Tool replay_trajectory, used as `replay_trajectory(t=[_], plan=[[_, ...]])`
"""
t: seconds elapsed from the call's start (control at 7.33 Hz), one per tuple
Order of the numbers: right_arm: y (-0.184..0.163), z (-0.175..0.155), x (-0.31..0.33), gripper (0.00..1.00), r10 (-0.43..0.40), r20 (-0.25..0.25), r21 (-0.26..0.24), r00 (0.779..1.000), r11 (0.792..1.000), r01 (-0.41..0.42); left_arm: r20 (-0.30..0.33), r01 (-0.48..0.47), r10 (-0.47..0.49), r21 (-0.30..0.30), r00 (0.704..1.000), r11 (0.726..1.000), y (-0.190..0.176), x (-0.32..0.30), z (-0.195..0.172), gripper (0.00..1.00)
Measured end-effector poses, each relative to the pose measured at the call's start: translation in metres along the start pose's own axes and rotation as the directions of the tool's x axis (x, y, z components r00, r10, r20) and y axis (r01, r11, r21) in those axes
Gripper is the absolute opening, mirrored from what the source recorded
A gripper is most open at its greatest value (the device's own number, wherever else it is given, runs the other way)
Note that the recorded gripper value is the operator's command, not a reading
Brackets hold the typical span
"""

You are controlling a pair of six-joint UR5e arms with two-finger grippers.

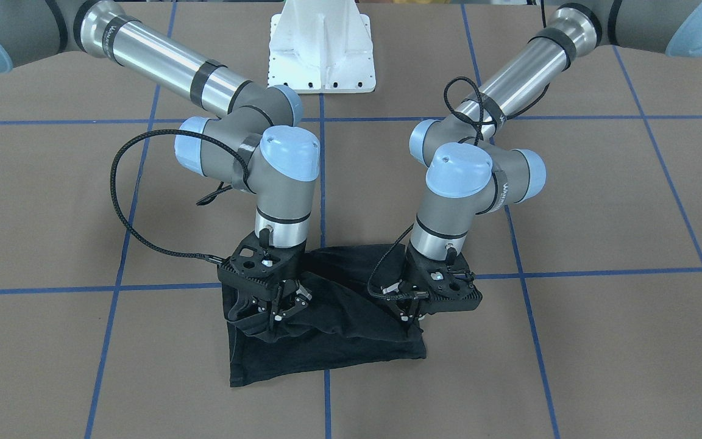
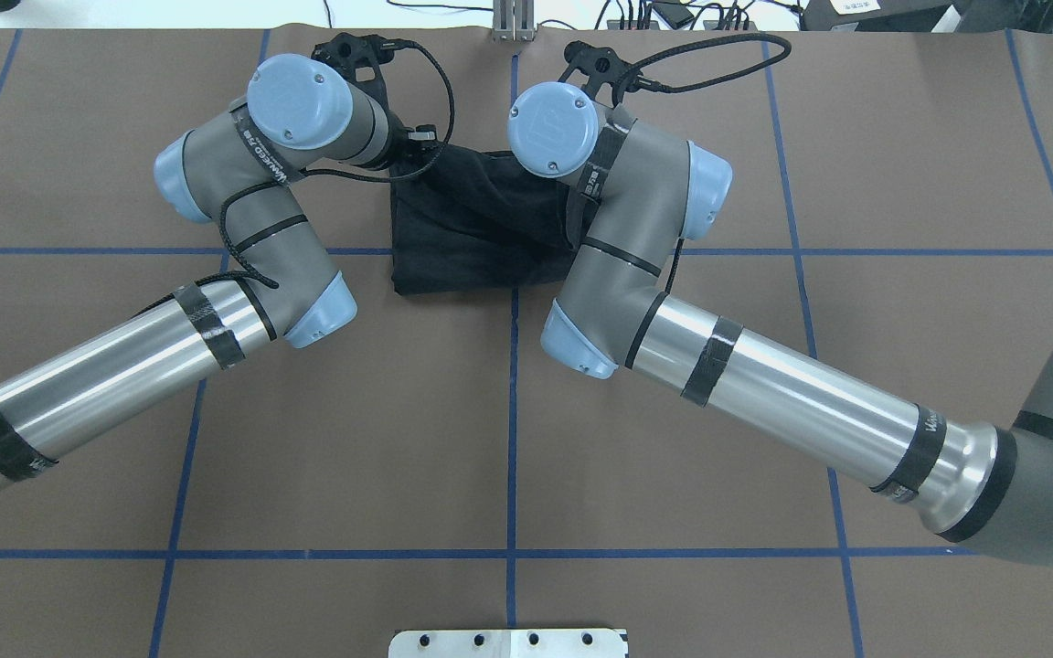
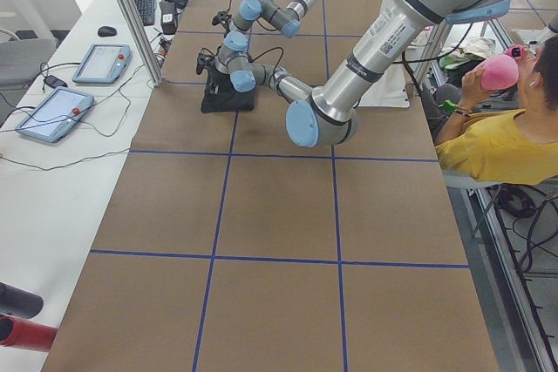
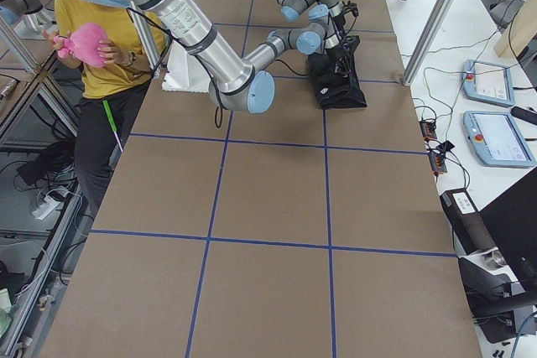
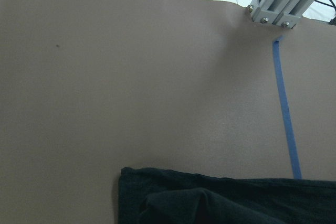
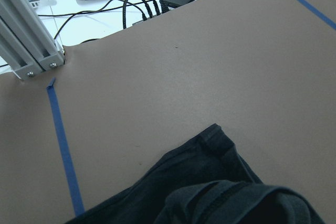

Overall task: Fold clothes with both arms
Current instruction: 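Lift the near edge with both grippers and fold it toward the far edge, then release the shirt and withdraw the left gripper while the right gripper presses the fold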

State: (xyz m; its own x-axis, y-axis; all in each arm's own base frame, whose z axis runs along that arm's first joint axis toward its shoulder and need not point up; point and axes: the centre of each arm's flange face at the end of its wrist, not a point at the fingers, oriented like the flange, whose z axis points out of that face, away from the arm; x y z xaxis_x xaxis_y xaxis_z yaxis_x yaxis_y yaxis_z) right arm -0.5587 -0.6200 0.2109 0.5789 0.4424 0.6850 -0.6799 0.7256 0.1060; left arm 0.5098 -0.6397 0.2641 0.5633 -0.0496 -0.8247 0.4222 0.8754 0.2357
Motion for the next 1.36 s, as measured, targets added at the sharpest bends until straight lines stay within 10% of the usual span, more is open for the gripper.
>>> replay_trajectory(t=[0.68,0.82,1.09,1.36], plan=[[-0.056,-0.038,-0.023,1.00,-0.012,0.064,-0.156,0.998,0.987,0.022,-0.113,-0.170,0.170,0.009,0.979,0.985,-0.014,-0.011,-0.051,1.00],[-0.040,-0.045,-0.030,0.88,-0.024,0.078,-0.169,0.997,0.985,0.037,-0.130,-0.227,0.224,-0.006,0.966,0.974,-0.018,-0.033,-0.061,1.00],[0.024,-0.048,-0.041,0.08,-0.077,0.086,-0.135,0.993,0.987,0.088,-0.141,-0.309,0.303,-0.021,0.943,0.951,-0.025,-0.072,-0.073,1.00],[0.082,-0.045,-0.041,0.00,-0.132,0.075,-0.110,0.988,0.984,0.140,-0.143,-0.319,0.312,-0.025,0.939,0.948,-0.025,-0.081,-0.075,1.00]])
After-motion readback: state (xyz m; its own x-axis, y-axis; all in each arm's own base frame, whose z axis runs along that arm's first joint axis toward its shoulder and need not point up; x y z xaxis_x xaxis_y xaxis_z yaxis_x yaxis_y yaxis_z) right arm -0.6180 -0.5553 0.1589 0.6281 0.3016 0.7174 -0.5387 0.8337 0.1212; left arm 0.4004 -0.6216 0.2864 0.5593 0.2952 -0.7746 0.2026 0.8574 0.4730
